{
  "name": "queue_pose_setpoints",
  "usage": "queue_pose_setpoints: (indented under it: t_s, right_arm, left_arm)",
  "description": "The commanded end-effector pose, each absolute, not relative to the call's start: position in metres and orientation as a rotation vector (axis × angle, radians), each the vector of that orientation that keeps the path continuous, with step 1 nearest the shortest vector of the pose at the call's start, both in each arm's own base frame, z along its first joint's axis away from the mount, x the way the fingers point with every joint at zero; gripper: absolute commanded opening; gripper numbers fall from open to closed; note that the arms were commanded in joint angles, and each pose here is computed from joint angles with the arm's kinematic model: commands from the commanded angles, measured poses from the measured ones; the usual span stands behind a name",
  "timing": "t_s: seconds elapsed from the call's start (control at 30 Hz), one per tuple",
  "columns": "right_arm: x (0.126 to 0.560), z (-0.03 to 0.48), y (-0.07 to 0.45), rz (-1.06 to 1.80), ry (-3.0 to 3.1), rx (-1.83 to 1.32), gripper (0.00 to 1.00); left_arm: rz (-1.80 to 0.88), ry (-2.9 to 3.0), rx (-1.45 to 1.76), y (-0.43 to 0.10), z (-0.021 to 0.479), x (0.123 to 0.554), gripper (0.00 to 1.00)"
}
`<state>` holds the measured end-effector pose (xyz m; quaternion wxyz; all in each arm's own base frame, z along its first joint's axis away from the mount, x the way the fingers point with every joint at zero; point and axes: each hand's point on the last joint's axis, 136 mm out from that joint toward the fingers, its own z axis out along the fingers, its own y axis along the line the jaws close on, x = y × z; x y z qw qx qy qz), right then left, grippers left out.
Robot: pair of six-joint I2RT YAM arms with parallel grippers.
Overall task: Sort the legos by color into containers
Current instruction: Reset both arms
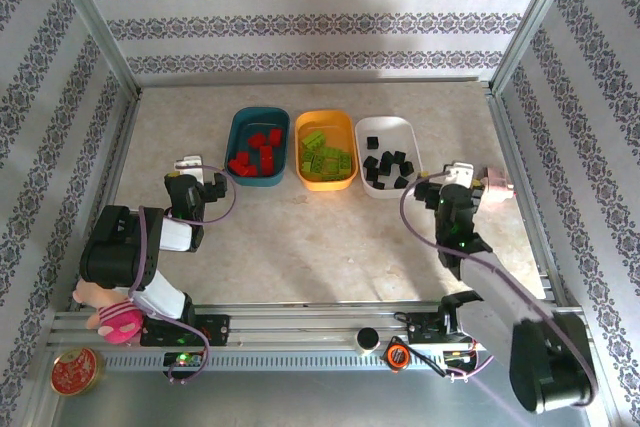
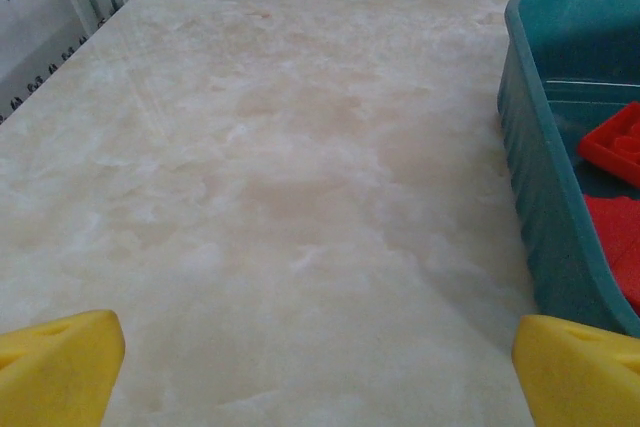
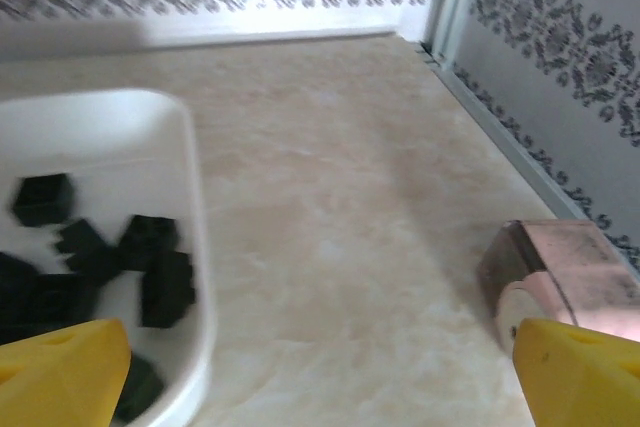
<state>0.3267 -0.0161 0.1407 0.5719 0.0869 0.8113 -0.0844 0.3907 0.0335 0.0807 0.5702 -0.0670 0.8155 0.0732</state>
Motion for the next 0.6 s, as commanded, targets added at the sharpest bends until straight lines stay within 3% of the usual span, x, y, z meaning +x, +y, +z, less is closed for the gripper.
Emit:
queue_pose_setpoints:
  t_s: [0.0, 0.33, 0.57]
  right_arm:
    - [0.357, 0.15, -0.013, -0.156, 1.848, 0.124, 0.98]
    - [0.397, 0.107, -0.008, -0.052, 1.85, 0.089, 0.98]
    - [0.397, 0.107, -0.008, -0.044, 1.864, 0.088, 0.98]
  left_arm:
    - [0.15, 1.861, -0.156, 0.029, 0.092, 0.393, 1.0]
    - [0.117, 1.895, -0.102, 0.021, 0.089, 0.398, 1.0]
    - [0.117, 1.898, -0.101, 0.02, 0.089, 0.398, 1.0]
